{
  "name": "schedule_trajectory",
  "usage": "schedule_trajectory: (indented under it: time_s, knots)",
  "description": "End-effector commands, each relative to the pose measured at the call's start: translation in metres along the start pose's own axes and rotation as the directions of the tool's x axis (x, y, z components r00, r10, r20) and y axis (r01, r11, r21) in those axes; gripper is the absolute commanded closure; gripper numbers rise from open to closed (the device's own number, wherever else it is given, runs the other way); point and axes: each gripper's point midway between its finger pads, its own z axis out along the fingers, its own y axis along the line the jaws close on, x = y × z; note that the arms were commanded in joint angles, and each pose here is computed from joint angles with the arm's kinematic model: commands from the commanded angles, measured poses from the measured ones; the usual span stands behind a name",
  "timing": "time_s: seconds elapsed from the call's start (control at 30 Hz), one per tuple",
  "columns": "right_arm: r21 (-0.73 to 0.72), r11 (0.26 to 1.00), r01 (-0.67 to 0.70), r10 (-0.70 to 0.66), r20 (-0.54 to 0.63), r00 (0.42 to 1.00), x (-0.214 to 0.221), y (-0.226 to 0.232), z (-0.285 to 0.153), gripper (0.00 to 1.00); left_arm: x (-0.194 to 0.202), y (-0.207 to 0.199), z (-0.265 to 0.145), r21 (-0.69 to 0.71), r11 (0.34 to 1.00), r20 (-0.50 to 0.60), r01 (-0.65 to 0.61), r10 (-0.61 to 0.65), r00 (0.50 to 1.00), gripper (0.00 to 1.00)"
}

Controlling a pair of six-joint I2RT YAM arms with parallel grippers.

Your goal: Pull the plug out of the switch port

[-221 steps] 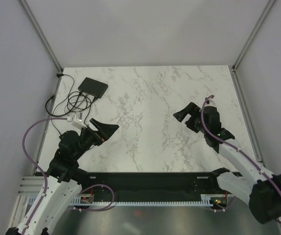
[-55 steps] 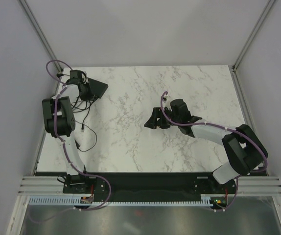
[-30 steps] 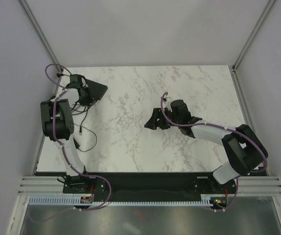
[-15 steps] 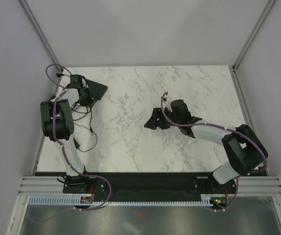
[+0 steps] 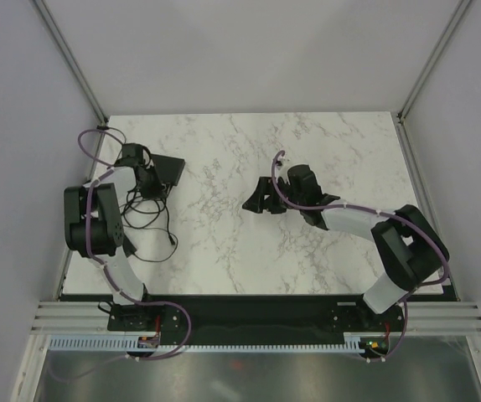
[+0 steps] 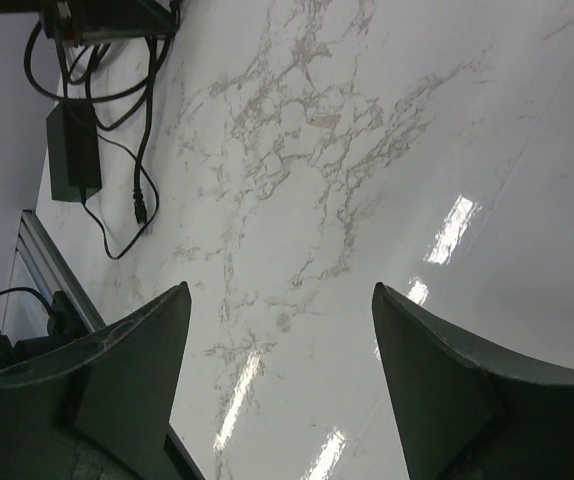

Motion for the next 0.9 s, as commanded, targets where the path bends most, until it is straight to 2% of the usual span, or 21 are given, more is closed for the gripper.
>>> schedule_trajectory:
  time_s: [0.0, 0.07, 0.17, 0.3, 0.37, 0.4, 0.43, 0.53, 0.67, 0.8, 0.87]
  knots:
    - [-0.039, 0.999, 0.037, -0.033, 0.093, 0.995, -0.034, 0.018, 0.01, 0.18, 0.073, -0.006, -0.017, -0.016, 0.999, -0.201, 0.03, -0.033, 0.979, 0.98]
    - [-0.04, 0.998, 0.053, -0.048, 0.099, 0.994, -0.039, 0.022, 0.018, 0.18, 0.077, -0.022, -0.024, 0.014, 0.996, -0.168, 0.088, -0.084, 0.982, 0.98]
    - [-0.057, 0.996, 0.069, -0.062, 0.109, 0.992, -0.046, 0.03, 0.03, 0.19, 0.088, -0.022, -0.036, 0.015, 0.992, -0.154, 0.126, -0.122, 0.981, 0.98]
    - [-0.086, 0.989, 0.119, -0.108, 0.125, 0.986, -0.056, 0.048, 0.053, 0.19, 0.1, -0.03, -0.052, 0.043, 0.991, -0.137, 0.123, -0.116, 0.984, 0.98]
    - [-0.101, 0.985, 0.142, -0.129, 0.13, 0.983, -0.063, 0.057, 0.07, 0.19, 0.099, -0.029, -0.059, 0.041, 0.992, -0.108, 0.117, -0.112, 0.988, 0.79]
    - [-0.11, 0.982, 0.154, -0.138, 0.14, 0.981, -0.066, 0.061, 0.077, 0.19, 0.092, -0.031, -0.067, 0.05, 0.993, -0.07, 0.11, -0.106, 0.992, 0.65]
    - [-0.11, 0.982, 0.151, -0.138, 0.118, 0.983, -0.059, 0.057, 0.09, 0.19, 0.085, -0.033, -0.072, 0.052, 0.993, -0.041, 0.104, -0.102, 0.994, 0.59]
    - [-0.177, 0.966, 0.187, -0.16, 0.155, 0.975, -0.079, 0.082, 0.113, 0.2, 0.067, -0.046, -0.093, 0.102, 0.991, 0.018, 0.09, -0.092, 0.996, 0.43]
    - [-0.26, 0.935, 0.243, -0.199, 0.184, 0.963, -0.095, 0.107, 0.138, 0.23, 0.04, -0.061, -0.115, 0.149, 0.987, 0.101, 0.066, -0.081, 0.992, 0.41]
    - [-0.398, 0.864, 0.309, -0.261, 0.171, 0.95, -0.086, 0.13, 0.161, 0.28, 0.027, -0.064, -0.129, 0.167, 0.984, 0.151, 0.061, -0.086, 0.985, 0.41]
    - [-0.449, 0.836, 0.315, -0.275, 0.155, 0.949, -0.073, 0.131, 0.173, 0.35, 0.018, -0.046, -0.13, 0.144, 0.983, 0.169, 0.109, -0.133, 0.976, 0.41]
